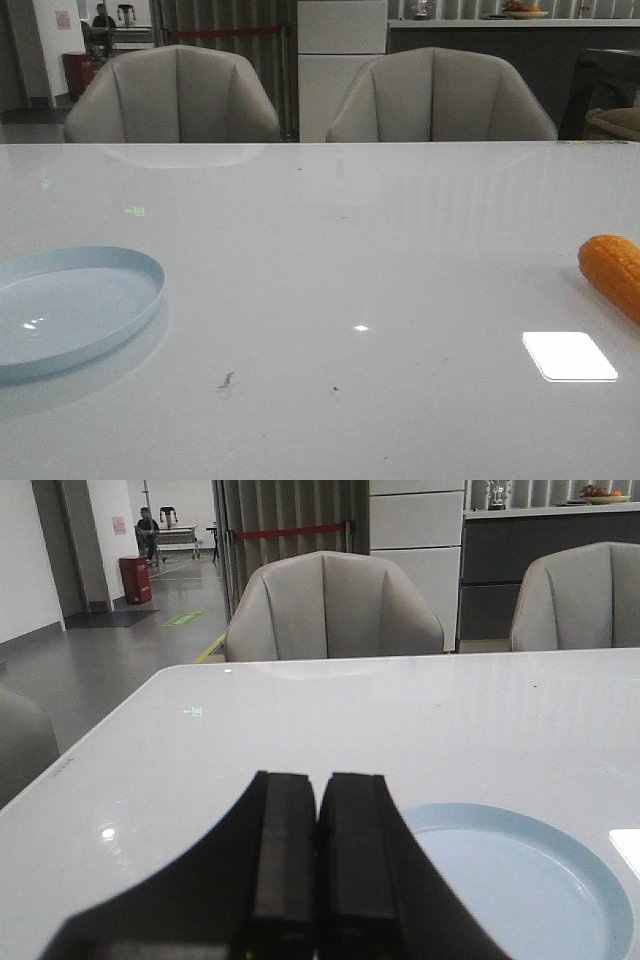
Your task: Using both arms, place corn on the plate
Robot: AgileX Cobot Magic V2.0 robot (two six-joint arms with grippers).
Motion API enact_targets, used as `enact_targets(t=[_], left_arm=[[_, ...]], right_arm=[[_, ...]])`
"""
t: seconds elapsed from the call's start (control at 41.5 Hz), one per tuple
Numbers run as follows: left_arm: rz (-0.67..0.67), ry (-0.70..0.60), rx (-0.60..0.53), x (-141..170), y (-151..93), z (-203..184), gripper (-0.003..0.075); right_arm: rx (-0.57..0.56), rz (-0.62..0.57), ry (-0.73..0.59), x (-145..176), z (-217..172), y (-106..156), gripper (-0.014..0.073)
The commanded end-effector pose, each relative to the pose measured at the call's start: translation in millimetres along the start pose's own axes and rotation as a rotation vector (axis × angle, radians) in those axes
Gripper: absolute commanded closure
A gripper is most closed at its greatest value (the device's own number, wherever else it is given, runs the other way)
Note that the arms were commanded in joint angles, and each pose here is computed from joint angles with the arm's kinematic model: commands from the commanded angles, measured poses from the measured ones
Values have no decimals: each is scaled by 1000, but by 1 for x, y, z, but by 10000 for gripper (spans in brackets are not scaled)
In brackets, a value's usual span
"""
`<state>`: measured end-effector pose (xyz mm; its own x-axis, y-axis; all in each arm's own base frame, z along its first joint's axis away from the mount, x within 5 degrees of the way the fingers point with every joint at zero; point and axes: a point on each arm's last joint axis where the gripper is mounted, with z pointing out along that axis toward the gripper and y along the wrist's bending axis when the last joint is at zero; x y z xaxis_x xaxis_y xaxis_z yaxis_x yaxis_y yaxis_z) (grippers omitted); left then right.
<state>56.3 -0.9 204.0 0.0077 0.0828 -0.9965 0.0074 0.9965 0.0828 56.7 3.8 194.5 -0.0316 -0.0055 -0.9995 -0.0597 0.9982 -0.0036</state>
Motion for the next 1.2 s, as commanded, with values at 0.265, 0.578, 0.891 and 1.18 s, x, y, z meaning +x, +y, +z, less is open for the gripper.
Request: enact_targets(t=[0.265, 0.578, 0.891, 1.18], left_arm=[[-17, -69, -23, 3, 1, 0, 631], [-17, -69, -23, 3, 1, 0, 631], [-17, -85, -27, 2, 2, 0, 631], [-16, -261, -65, -23, 6, -5, 631]], right_arm=[[11, -11, -141, -18, -4, -1, 538], [11, -11, -141, -18, -4, -1, 538], [11, -11, -141, -18, -4, -1, 538], [30, -10, -364, -50, -12, -3, 538]])
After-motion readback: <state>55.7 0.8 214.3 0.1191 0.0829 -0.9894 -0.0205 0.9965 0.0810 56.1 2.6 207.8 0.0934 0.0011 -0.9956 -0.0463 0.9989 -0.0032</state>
